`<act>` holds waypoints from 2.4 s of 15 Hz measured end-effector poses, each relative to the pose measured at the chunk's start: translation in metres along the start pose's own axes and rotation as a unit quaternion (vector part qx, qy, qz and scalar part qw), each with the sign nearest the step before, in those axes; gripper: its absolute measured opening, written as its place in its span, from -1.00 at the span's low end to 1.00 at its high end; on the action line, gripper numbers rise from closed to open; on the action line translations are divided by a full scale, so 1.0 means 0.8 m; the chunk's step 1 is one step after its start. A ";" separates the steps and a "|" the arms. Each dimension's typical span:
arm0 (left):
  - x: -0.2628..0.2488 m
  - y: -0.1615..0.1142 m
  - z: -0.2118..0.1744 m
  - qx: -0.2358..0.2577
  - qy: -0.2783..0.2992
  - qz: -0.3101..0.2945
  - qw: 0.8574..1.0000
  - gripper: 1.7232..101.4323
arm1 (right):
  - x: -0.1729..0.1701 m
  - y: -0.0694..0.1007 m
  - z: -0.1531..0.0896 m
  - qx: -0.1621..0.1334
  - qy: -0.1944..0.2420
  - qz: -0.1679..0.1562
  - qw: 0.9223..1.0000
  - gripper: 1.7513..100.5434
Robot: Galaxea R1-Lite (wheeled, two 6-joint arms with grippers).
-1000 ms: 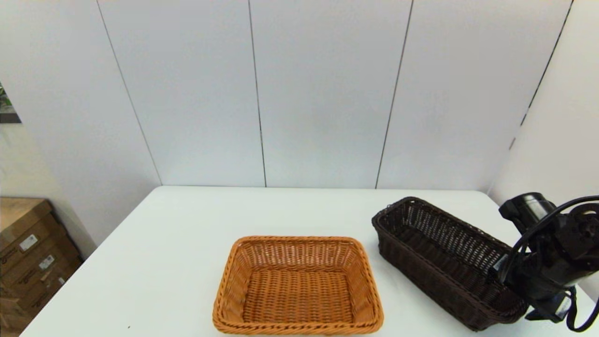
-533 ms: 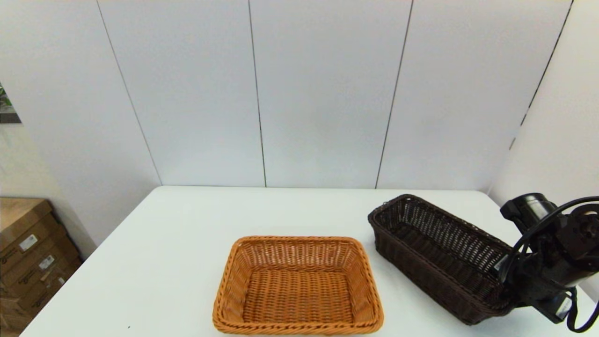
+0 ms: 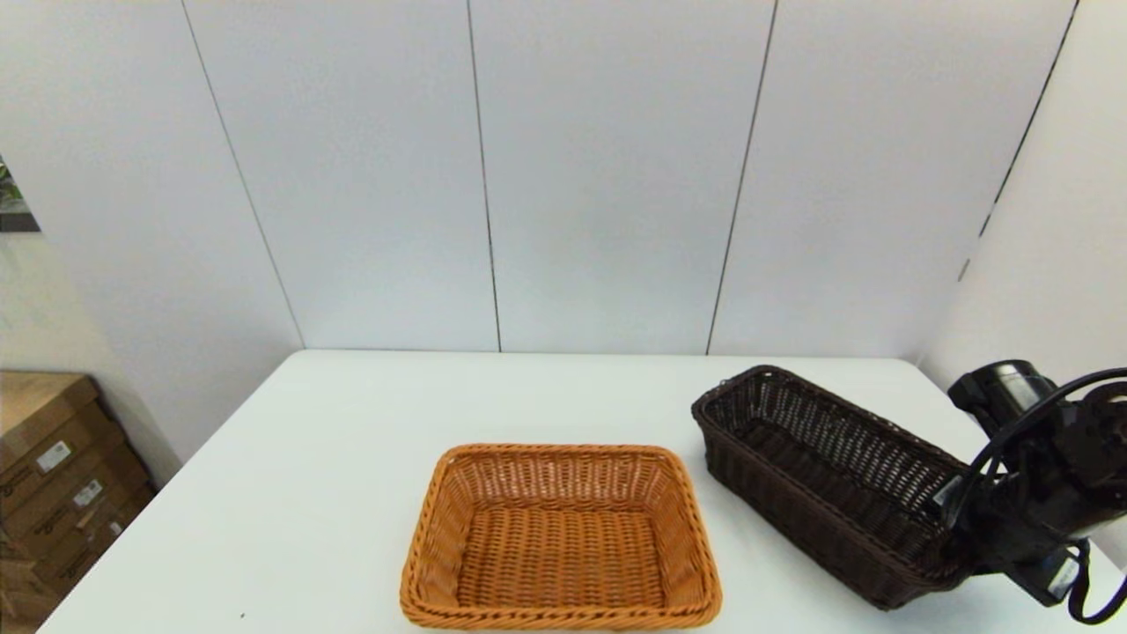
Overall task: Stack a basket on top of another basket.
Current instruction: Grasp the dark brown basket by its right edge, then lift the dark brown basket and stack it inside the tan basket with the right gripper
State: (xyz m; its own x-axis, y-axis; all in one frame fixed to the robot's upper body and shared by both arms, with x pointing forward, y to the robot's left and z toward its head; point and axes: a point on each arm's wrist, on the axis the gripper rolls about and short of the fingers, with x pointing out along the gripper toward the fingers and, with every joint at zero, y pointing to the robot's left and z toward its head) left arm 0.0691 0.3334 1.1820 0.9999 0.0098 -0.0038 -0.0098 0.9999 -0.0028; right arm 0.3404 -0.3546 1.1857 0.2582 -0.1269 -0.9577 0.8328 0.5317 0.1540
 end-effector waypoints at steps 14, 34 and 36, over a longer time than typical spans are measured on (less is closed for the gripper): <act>0.000 0.000 0.000 0.000 0.000 0.000 1.000 0.93 | -0.055 -0.016 0.033 0.119 -0.004 0.177 0.977 -0.75; 0.000 0.000 0.000 0.000 0.000 0.000 1.000 0.93 | -0.166 -0.008 -0.063 -0.122 0.066 0.374 0.917 -0.75; 0.000 0.000 0.000 0.000 0.000 0.000 1.000 0.93 | -0.179 -0.004 -0.081 -0.159 0.082 0.388 0.904 -0.75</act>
State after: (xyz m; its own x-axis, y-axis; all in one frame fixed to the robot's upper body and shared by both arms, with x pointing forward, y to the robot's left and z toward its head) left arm 0.0691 0.3334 1.1820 0.9999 0.0094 -0.0038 -0.0094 1.0000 -0.0028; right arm 0.2687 -0.2841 1.3070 0.6071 0.4994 -0.6181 0.2417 0.6249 0.7423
